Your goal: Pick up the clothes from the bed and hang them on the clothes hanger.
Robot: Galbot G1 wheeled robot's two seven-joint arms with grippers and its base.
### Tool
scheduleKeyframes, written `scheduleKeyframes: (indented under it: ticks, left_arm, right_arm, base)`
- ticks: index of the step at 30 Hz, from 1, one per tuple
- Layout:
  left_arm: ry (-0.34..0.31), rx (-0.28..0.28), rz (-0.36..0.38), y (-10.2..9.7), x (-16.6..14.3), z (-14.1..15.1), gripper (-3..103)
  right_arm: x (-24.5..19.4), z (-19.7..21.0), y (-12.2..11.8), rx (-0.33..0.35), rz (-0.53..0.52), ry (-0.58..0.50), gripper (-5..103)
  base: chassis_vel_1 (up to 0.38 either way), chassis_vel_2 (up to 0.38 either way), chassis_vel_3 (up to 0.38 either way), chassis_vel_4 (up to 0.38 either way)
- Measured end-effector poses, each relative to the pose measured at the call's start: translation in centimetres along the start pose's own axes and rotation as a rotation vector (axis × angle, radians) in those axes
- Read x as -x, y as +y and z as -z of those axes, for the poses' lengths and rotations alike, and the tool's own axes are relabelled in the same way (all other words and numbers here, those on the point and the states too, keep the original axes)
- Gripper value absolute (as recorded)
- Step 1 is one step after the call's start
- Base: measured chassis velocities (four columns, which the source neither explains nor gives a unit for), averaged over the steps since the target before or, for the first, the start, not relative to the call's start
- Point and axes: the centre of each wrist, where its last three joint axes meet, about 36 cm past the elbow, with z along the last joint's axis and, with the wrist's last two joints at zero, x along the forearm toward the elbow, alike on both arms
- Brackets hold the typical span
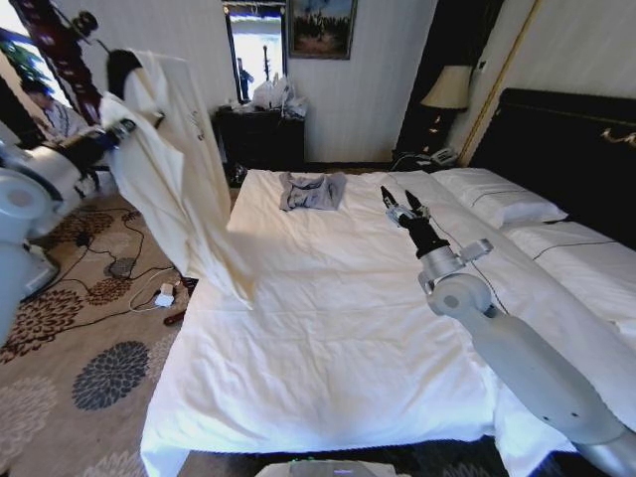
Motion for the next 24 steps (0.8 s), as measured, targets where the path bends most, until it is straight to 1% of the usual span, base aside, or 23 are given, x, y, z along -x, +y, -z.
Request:
scheduleKeyframes:
  ticks: [5, 12, 16, 18, 19, 21, 24]
  left_arm:
    - [0.02, -0.016, 0.029, 1.1, 0.1, 0.1, 20]
    - [0.017, -0.048, 0.044, 2.3, 1.0, 0.2, 20]
    - [0.01, -0.077, 0.029, 2.6, 2.3, 0.6, 20]
    - [0.01, -0.08, 0.029, 2.6, 2.4, 0.7, 20]
    - [0.014, -0.094, 0.027, 2.8, 3.1, 0.7, 20]
    - [0.015, -0.099, 0.028, 2.9, 3.4, 0.7, 20]
    - [0.023, -0.114, 0.037, 3.3, 4.7, 0.3, 20]
  right_arm:
    - [0.0, -0.1, -0.1, -0.004, -0.002, 0.003, 100]
    - [-0.1, -0.2, -0.1, -0.004, -0.002, 0.007, 100]
    - [-0.3, -0.5, -0.1, -0.004, -0.003, 0.014, 100]
    - [-0.3, -0.5, -0.1, -0.004, -0.004, 0.014, 100]
    - [-0.4, -0.6, -0.1, -0.004, -0.005, 0.017, 100]
    - [-0.4, -0.6, -0.1, -0.004, -0.006, 0.017, 100]
    - [-0.6, -0.7, -0.2, -0.005, -0.011, 0.017, 100]
  base:
    - [0.0, 0.0, 0.0, 0.0]
    - [0.0, 0.0, 0.0, 0.0]
    - [0.0, 0.0, 0.0, 0.0]
    - [0.0, 0.0, 0.0, 0.0]
    - [0.0, 0.0, 0.0, 0.0]
    - [0.0, 0.0, 0.0, 0.0]
    - [0.0, 0.0, 0.0, 0.0]
